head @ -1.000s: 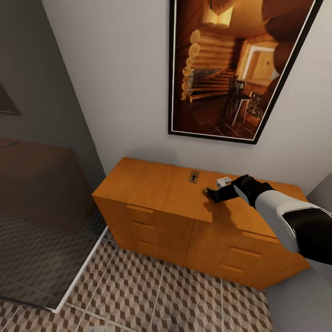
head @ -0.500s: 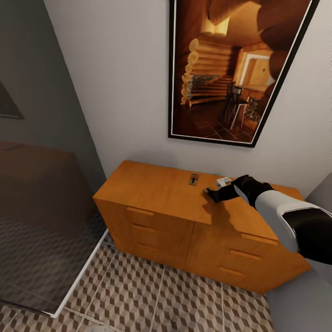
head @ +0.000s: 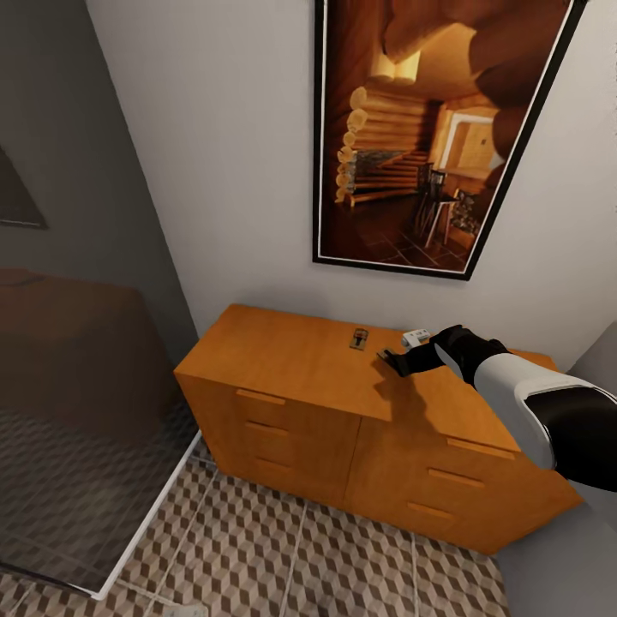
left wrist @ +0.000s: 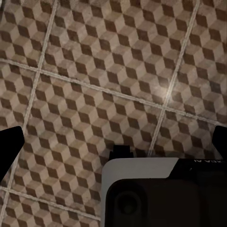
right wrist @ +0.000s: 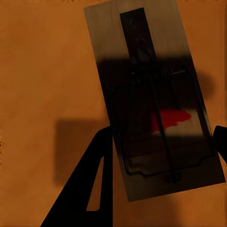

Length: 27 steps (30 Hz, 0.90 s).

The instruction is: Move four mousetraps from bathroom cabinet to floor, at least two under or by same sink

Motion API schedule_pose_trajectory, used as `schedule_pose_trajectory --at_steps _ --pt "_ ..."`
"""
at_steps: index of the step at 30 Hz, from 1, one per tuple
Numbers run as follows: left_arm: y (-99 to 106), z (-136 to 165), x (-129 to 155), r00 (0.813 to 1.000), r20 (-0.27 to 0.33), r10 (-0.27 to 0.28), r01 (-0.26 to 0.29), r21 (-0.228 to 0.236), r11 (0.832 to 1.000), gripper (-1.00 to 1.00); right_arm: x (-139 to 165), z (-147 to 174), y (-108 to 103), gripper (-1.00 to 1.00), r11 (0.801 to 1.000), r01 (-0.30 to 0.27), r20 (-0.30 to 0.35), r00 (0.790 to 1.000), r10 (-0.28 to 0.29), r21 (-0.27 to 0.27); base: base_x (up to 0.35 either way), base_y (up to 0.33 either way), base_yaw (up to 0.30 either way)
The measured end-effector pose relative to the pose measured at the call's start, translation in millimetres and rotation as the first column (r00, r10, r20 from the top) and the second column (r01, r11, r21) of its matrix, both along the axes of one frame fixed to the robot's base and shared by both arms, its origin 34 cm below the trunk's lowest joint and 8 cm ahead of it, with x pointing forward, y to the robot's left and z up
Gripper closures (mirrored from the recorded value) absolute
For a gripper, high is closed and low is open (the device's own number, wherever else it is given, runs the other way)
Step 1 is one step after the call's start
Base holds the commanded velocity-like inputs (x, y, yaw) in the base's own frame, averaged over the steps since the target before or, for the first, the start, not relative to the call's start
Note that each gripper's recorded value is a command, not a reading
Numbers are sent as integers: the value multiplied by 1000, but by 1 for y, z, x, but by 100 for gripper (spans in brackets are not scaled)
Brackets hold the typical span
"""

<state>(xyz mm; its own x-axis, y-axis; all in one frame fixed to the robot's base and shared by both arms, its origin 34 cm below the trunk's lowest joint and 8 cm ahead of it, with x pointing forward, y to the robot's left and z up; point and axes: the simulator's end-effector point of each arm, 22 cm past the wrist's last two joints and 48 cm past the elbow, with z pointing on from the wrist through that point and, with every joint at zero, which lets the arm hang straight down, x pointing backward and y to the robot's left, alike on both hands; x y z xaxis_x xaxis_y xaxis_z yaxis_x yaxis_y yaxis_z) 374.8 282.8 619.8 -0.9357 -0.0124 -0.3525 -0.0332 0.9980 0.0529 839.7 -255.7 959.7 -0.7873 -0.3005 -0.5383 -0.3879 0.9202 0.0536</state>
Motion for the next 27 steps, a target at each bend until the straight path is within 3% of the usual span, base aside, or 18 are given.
schedule_pose_trajectory --at_steps 27 --pt "0 7 10 1000 27 0 0 0 1000 -100 5 21 -5 100 1000 -8 63 998 8 -4 0 0 0"
